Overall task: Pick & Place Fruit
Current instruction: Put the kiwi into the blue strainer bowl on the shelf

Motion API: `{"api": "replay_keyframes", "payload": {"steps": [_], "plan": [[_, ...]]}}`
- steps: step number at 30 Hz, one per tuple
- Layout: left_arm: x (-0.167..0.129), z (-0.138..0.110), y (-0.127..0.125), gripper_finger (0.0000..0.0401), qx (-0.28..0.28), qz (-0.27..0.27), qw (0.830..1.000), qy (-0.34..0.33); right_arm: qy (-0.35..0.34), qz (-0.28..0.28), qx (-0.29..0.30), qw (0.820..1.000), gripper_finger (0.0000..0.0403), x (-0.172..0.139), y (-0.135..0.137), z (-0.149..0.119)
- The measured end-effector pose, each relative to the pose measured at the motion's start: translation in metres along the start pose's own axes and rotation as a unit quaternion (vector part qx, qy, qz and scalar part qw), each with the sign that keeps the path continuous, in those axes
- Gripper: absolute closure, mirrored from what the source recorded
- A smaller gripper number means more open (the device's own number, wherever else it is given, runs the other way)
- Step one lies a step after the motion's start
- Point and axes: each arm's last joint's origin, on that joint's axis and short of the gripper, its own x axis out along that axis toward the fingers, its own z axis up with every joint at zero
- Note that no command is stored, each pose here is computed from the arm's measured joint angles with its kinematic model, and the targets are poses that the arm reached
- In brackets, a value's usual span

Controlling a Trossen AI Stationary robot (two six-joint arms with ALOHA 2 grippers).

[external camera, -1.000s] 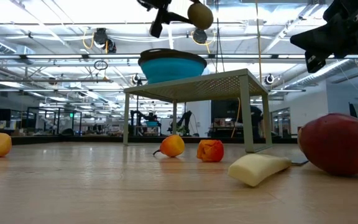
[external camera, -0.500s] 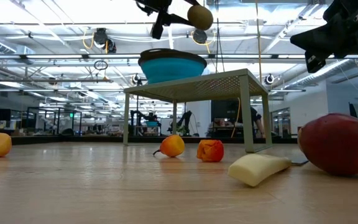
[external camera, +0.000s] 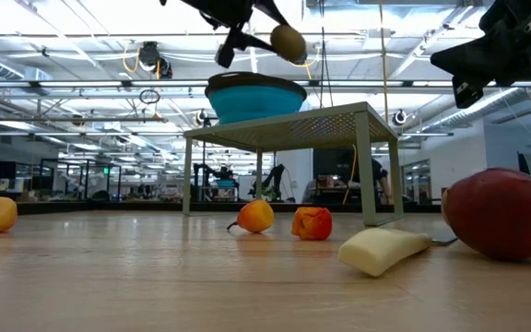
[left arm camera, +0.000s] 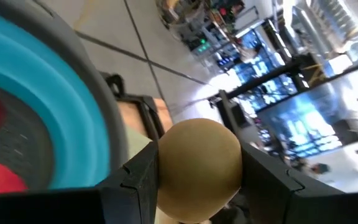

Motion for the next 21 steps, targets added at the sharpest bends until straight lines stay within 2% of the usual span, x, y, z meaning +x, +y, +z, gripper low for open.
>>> {"api": "replay_keyframes", "payload": {"steps": [6,10,16,21], "plan": [[-0.001,0.002,0.001,0.0226,0.064,0.028,0.997,-0.036,0.003,0.0,0.0,1.0,0.0403,0.0,0.0,0.0],[-0.004,0.01,-0.012,0.0226,0.142,0.043,0.987,-0.055,0.003,0.0,-0.002,1.0,0.0403,0.0,0.0,0.0],[-0.016,0.024,-0.037,0.0226,0.256,0.096,0.959,-0.079,0.003,0.0,-0.002,1.0,0.0403,0.0,0.0,0.0],[-0.022,0.033,-0.047,0.0226,0.318,0.125,0.935,-0.094,0.003,0.0,-0.009,1.0,0.0403,0.0,0.0,0.0]]}}
